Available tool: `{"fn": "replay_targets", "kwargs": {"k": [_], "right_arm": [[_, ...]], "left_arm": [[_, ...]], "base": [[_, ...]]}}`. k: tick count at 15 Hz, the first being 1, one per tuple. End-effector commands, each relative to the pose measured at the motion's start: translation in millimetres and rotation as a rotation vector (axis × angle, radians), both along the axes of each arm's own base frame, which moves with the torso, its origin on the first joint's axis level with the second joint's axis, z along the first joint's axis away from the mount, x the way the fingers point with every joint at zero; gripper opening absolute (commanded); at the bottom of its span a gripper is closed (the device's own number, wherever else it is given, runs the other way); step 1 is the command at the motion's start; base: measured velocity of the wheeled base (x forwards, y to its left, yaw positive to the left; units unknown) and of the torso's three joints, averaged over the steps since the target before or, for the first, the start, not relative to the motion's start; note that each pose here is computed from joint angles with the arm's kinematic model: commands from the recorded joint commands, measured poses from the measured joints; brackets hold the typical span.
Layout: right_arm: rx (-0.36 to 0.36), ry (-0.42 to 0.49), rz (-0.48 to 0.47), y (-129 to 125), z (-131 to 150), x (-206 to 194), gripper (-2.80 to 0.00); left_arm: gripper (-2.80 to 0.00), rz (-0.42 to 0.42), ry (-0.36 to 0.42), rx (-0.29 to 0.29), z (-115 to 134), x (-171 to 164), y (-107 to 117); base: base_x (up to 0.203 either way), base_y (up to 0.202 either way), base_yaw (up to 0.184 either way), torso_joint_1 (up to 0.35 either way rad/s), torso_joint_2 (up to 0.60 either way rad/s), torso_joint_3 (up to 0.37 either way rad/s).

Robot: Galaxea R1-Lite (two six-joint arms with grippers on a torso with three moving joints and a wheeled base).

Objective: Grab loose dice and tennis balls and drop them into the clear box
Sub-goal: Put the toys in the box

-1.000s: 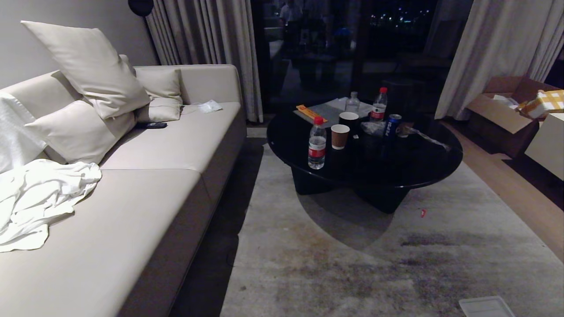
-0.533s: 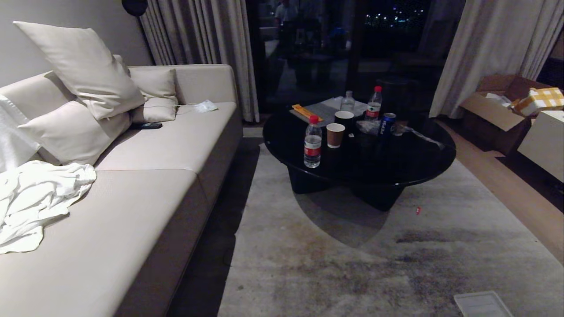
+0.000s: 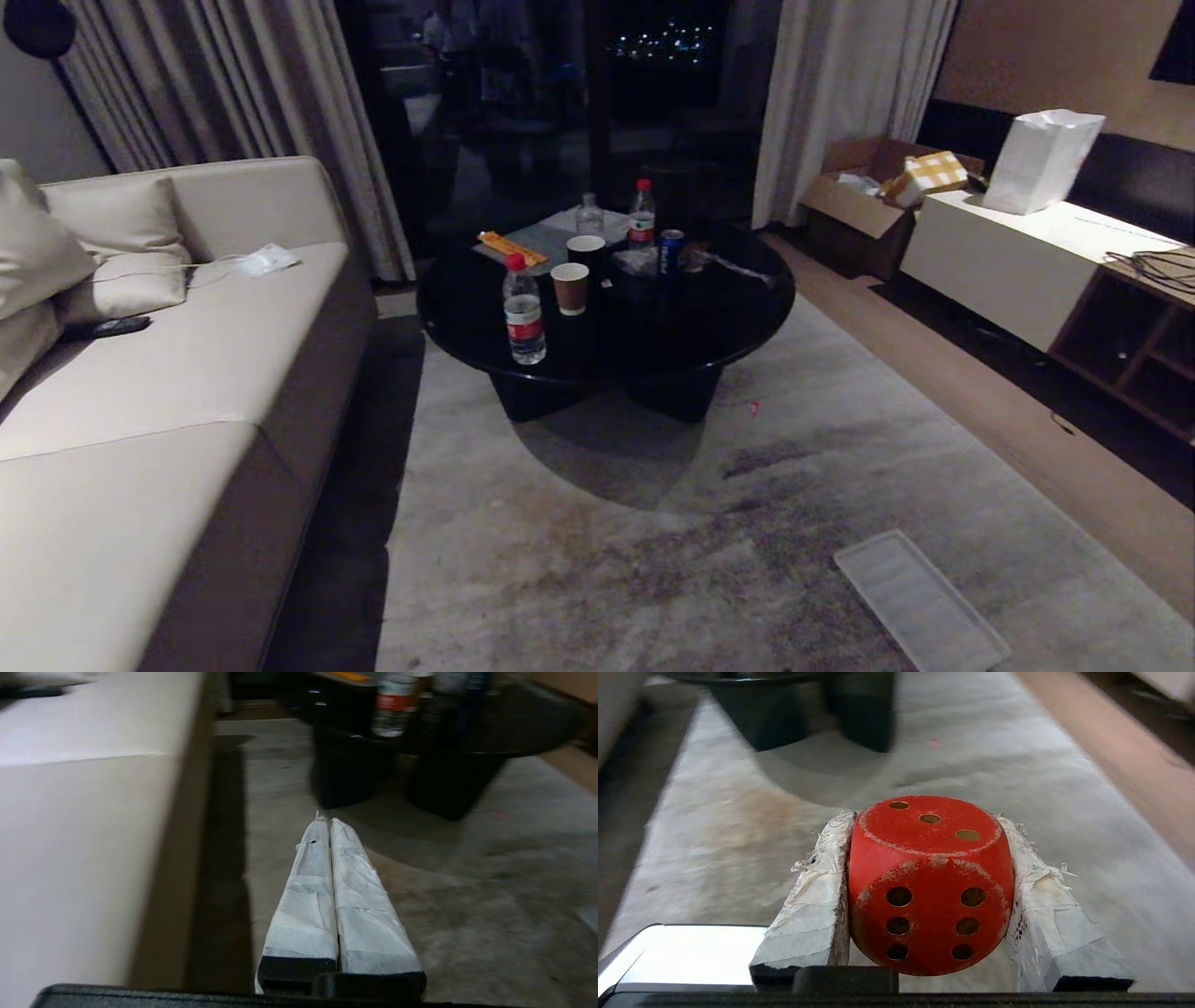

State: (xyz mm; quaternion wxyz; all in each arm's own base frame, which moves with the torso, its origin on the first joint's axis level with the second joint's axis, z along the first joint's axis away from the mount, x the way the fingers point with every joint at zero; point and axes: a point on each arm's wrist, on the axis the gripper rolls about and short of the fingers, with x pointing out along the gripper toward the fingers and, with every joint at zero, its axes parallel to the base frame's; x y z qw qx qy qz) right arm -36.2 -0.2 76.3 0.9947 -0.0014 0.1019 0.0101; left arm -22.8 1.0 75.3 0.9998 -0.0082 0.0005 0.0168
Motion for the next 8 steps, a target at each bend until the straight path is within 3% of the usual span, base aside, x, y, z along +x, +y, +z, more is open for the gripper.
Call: {"fn": "replay_targets", "kwargs": {"k": [1,8], "right_arm": [[0.0,0.003,0.0,0.0,-0.1,0.1,-2.8],[0.0,0.003,0.0,0.0,-0.1,0.1,-2.8]], "left_arm": [[-2.8,0.0,0.002,0.0,-0.3,0.2,0.0],[-2.8,0.0,0.002,0.0,-0.3,0.2,0.0]], "base": [[-0.002,0.007,-0.168,0.0,0.0,0.006],[0.001,0.011,-0.162,0.004,0.0,0.002]]}}
